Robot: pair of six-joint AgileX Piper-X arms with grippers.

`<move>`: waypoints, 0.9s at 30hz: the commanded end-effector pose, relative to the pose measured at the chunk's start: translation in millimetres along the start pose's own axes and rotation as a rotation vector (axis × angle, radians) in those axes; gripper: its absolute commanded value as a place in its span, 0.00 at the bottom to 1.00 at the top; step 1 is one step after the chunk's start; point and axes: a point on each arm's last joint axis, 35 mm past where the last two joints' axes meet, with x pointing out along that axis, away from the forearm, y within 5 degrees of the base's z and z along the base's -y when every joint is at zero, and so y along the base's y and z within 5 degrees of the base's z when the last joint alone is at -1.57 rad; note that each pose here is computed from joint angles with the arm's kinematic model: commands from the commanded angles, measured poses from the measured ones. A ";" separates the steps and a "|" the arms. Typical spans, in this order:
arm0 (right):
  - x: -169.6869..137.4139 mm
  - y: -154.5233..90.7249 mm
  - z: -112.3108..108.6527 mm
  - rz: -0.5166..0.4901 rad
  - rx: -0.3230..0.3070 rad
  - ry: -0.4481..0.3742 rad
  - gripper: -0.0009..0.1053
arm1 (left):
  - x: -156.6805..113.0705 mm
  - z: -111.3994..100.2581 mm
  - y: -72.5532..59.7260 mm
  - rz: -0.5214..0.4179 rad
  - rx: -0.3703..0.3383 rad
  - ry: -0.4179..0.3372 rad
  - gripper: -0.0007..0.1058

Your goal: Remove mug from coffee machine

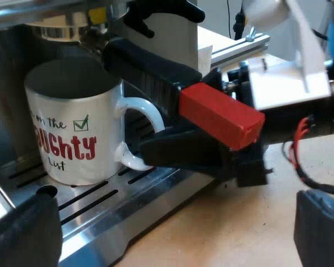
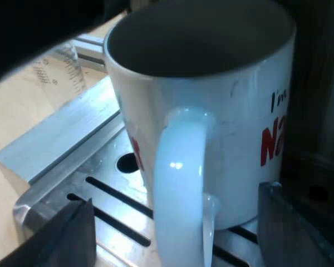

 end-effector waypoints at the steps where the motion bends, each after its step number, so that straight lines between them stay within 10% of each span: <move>1: 4.5 0.4 7.1 0.001 -0.006 -0.029 0.60 | -0.5 2.7 -1.2 -0.014 0.017 -0.019 0.81; 17: 21.1 -0.2 6.6 -0.093 -0.005 -0.010 0.60 | -0.5 2.7 -1.2 -0.014 0.017 -0.019 0.81; 22: 21.1 -0.2 6.6 -0.093 -0.005 -0.010 0.49 | -0.5 2.6 -1.8 -0.031 0.017 -0.016 0.81; 27: 21.0 0.3 6.7 -0.092 -0.005 -0.011 0.07 | -0.5 2.5 -2.0 -0.037 0.017 -0.015 0.81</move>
